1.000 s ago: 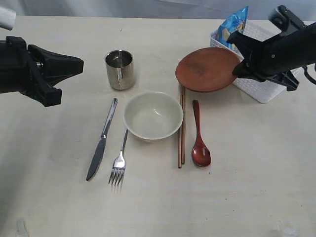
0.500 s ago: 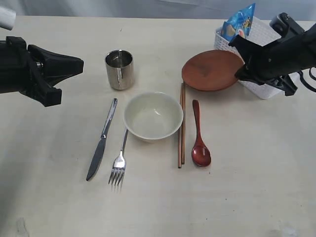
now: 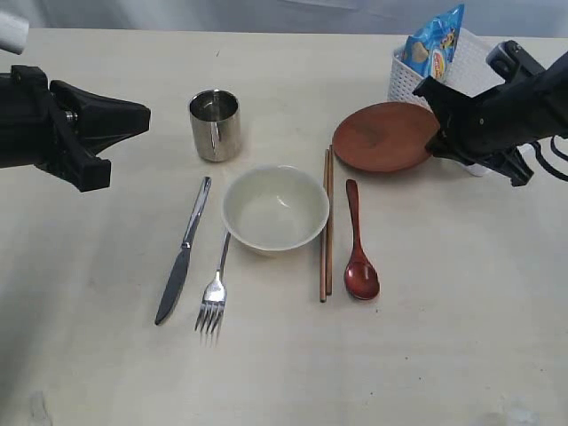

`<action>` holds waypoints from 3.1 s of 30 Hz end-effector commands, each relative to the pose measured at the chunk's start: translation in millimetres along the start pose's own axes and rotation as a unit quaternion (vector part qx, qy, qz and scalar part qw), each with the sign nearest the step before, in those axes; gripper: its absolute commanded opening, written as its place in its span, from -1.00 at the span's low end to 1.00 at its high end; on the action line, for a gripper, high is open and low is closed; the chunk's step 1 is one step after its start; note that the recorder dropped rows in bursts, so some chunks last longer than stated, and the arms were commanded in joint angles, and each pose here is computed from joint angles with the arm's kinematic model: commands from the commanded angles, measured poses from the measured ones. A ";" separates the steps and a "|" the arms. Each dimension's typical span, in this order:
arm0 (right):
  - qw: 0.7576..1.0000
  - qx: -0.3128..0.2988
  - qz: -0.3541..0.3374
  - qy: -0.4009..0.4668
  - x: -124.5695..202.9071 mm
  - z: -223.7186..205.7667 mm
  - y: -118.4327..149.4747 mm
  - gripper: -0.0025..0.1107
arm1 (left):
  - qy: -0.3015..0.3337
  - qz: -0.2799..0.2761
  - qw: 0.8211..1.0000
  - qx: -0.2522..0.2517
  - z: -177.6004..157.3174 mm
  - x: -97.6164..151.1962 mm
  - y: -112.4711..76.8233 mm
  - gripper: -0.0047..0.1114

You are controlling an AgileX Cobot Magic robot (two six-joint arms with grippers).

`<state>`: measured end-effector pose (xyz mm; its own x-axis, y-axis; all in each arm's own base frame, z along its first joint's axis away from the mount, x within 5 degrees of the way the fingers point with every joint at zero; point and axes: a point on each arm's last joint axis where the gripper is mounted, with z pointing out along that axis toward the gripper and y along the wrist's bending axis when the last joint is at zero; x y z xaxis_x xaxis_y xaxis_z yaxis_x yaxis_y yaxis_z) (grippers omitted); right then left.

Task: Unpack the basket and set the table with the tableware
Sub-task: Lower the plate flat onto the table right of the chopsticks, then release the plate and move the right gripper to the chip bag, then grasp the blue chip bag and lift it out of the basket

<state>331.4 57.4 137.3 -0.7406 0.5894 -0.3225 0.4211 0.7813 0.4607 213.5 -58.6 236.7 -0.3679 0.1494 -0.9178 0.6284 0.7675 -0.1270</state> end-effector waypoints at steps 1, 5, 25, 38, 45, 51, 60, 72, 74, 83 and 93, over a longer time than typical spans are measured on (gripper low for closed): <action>1.000 0.001 0.011 -0.009 -2.5 -0.1 -1.4 -0.96 | -0.004 -0.005 1.000 0.001 -1.4 0.2 -0.9 -0.92; 1.000 0.001 0.011 -0.009 -2.5 -0.1 -1.4 -0.96 | -0.004 -0.005 1.000 0.001 -1.4 0.2 -0.9 -0.92; 1.000 0.001 -0.004 0.003 -0.3 -0.1 -1.5 -0.53 | -0.004 -0.005 1.000 0.000 -1.4 0.2 -0.9 -0.92; 1.000 -0.008 -0.006 -0.007 -3.3 -7.4 2.7 -0.33 | -0.004 -0.005 1.000 0.000 -1.4 0.2 -0.9 -0.92; 0.990 -0.086 -0.114 -0.019 -17.5 -61.3 40.0 -0.33 | -0.004 -0.005 1.000 0.000 -1.4 0.2 -0.9 -0.92; 0.955 -0.113 -0.245 -0.120 -52.1 -111.4 76.5 -0.18 | -0.004 -0.005 1.000 -0.001 -1.4 0.3 -0.7 -0.92; 0.954 -0.098 -0.250 -0.137 -106.6 -82.8 90.8 0.24 | 0.000 -0.005 1.000 -0.008 -1.5 0.8 0.6 -0.92; 0.981 -0.073 -0.150 -0.096 -124.5 16.0 80.5 0.24 | 0.000 -0.005 1.000 -0.008 -1.5 0.8 0.6 -0.92; 0.983 -0.069 -0.139 -0.097 -125.3 27.9 77.4 0.24 | 0.000 -0.006 1.000 -0.008 -1.5 0.8 0.6 -0.92; 0.986 -0.055 -0.133 -0.085 -121.4 51.5 67.5 -0.15 | 0.000 -0.008 1.000 -0.008 -1.5 0.8 0.6 -0.92; 0.982 -0.078 -0.145 -0.088 -125.6 11.1 84.6 -0.96 | 0.000 -0.008 1.000 -0.008 -1.5 0.8 0.6 -0.92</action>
<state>469.9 54.7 184.7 -0.7301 0.3920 -0.5597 0.1334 0.8851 0.4459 213.9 -57.9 236.3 -0.3706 0.1518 -0.9163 0.6220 0.7732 -0.1235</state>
